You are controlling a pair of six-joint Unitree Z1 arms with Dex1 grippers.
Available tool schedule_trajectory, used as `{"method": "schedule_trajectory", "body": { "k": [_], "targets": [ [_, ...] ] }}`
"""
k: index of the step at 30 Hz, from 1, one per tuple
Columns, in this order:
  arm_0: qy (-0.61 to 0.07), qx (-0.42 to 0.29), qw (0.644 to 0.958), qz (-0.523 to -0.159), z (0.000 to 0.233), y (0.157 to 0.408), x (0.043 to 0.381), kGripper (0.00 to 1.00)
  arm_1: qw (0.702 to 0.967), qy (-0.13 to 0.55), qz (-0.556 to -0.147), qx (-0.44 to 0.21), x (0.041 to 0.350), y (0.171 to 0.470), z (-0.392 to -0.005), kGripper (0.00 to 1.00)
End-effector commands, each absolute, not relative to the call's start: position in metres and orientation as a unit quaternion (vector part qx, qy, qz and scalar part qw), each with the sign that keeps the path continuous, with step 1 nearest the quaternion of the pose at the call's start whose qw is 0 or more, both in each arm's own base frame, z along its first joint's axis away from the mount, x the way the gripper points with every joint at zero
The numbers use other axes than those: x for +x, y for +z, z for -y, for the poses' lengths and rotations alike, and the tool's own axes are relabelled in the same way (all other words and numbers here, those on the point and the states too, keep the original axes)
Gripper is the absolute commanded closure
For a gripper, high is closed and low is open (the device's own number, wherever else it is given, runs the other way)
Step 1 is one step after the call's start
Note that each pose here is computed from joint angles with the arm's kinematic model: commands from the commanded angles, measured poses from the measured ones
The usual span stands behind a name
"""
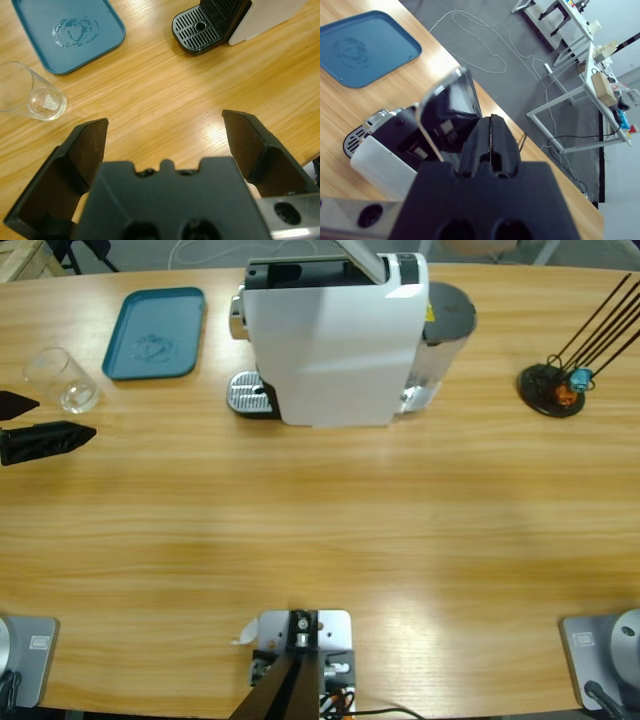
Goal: Pour coffee
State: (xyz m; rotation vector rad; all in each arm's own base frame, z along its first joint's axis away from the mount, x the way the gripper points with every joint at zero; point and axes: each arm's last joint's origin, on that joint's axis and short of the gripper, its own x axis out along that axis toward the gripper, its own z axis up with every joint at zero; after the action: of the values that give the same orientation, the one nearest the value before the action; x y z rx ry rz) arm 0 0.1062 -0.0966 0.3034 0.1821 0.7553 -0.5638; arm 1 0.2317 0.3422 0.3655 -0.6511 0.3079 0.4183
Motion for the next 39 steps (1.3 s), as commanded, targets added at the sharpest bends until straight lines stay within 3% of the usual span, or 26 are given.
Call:
{"method": "schedule_trajectory", "body": {
  "k": [1,21,39],
  "targets": [
    [-0.267,0.103,0.881,-0.378,0.099,0.293,0.108,0.004,0.871,0.241,-0.220,-0.367,0.227,0.275,-0.372,1.000],
    [-0.268,0.101,0.882,-0.375,0.097,0.293,0.105,0.004,0.860,0.248,-0.272,-0.354,0.227,0.228,-0.376,1.000],
    [-0.269,0.101,0.881,-0.377,0.098,0.292,0.106,0.004,0.864,0.247,-0.290,-0.328,0.219,0.207,-0.364,1.000]
  ]
}}
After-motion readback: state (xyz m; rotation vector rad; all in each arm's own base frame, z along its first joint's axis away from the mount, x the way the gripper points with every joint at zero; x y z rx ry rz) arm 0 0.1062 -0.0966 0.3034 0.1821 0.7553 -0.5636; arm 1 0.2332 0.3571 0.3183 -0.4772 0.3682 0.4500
